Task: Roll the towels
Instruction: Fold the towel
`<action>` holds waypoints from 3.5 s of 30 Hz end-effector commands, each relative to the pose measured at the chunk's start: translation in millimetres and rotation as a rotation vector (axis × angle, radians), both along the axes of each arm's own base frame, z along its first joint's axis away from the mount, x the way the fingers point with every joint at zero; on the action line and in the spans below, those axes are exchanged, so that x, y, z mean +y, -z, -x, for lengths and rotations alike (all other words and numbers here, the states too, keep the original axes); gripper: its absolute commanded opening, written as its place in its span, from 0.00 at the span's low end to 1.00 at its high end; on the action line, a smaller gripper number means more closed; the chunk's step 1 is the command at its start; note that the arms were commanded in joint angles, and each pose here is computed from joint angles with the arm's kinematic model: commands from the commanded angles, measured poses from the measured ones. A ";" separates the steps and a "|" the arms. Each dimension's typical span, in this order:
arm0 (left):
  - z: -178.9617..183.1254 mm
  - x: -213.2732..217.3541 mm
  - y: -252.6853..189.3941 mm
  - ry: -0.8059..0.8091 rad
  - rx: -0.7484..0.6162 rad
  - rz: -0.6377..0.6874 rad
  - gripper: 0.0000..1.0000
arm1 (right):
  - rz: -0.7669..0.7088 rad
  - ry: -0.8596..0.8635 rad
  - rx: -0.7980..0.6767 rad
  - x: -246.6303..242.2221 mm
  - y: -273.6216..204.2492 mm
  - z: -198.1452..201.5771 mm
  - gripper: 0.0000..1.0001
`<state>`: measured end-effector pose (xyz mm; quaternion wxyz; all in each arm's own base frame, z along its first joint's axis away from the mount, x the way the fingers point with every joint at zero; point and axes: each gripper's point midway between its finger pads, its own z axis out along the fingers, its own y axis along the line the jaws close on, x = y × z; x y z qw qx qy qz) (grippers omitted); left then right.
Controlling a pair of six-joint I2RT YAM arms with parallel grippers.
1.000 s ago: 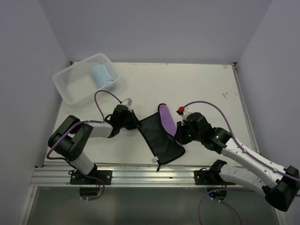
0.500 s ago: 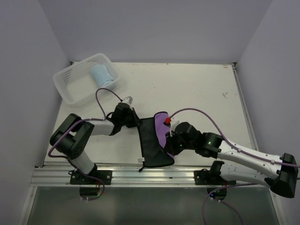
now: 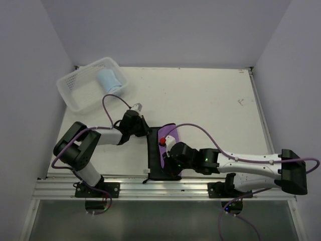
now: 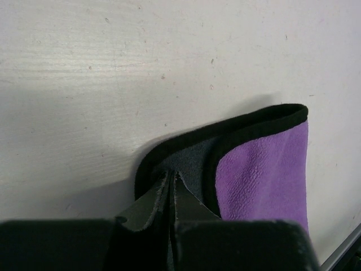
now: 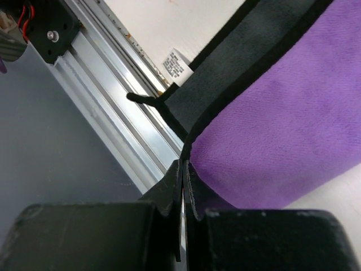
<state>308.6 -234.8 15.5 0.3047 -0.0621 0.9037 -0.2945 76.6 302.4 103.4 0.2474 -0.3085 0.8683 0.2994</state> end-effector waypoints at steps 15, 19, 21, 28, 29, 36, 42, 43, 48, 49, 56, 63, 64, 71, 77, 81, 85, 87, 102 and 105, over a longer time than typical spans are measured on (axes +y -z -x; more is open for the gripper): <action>-4.8 11.6 -29.9 0.016 -0.077 -0.078 0.10 | -0.149 0.007 -0.066 41.8 -46.8 -12.0 0.46; -0.2 15.5 -43.5 0.010 -0.114 -0.063 0.11 | -0.002 0.214 -0.141 24.9 -31.6 -63.1 0.34; -0.1 14.9 -56.3 0.015 -0.159 -0.040 0.12 | 0.057 0.338 -0.163 14.7 -32.5 -95.8 0.29; 13.4 31.6 -51.8 -0.005 -0.167 -0.083 0.13 | 0.220 0.404 -0.175 27.9 -5.3 -138.8 0.31; 16.5 37.3 -44.2 -0.023 -0.142 -0.104 0.11 | 0.245 0.407 -0.174 32.9 1.5 -142.7 0.31; 39.2 53.1 -4.2 -0.079 -0.060 -0.118 0.07 | 0.383 0.443 -0.194 32.7 30.2 -157.3 0.34; 49.9 43.1 12.8 -0.031 -0.010 -0.071 0.06 | 0.435 0.459 -0.167 32.7 61.2 -162.5 0.34; 49.9 39.7 13.1 -0.022 -0.011 -0.057 0.06 | 0.436 0.460 -0.164 32.8 63.4 -163.4 0.34; 49.7 34.2 13.4 -0.005 -0.008 -0.036 0.06 | 0.450 0.479 -0.147 28.2 73.6 -168.7 0.32; 49.6 34.2 13.7 -0.004 -0.008 -0.036 0.06 | 0.443 0.479 -0.144 28.9 73.1 -168.9 0.32; 48.6 34.6 13.7 0.000 -0.015 -0.043 0.06 | 0.441 0.470 -0.123 32.6 81.0 -169.2 0.26; 48.1 32.8 13.9 0.012 -0.015 -0.044 0.06 | 0.418 0.481 -0.126 35.3 68.9 -171.4 0.04; 47.7 32.7 13.9 0.013 -0.016 -0.045 0.06 | 0.412 0.482 -0.132 35.9 66.4 -172.5 0.03; 48.0 30.5 14.3 0.025 -0.010 -0.042 0.06 | 0.410 0.494 -0.149 33.9 49.2 -175.8 0.03; 48.7 32.3 14.8 0.023 -0.011 -0.049 0.06 | 0.373 0.513 -0.159 32.6 29.1 -180.7 0.03; 47.9 32.9 12.2 0.022 -0.018 -0.052 0.06 | 0.373 0.522 -0.157 30.1 25.4 -182.9 0.07; 46.6 34.2 10.8 0.020 -0.025 -0.062 0.06 | 0.358 0.527 -0.151 30.0 21.2 -182.7 0.08; 45.0 33.7 9.3 0.020 -0.029 -0.063 0.06 | 0.349 0.524 -0.145 31.3 20.1 -182.4 0.09; 45.5 33.5 7.2 0.024 -0.032 -0.060 0.06 | 0.337 0.517 -0.090 33.9 33.9 -180.3 0.00; 45.0 33.0 6.3 0.025 -0.034 -0.061 0.06 | 0.313 0.503 -0.082 41.1 27.0 -180.6 0.00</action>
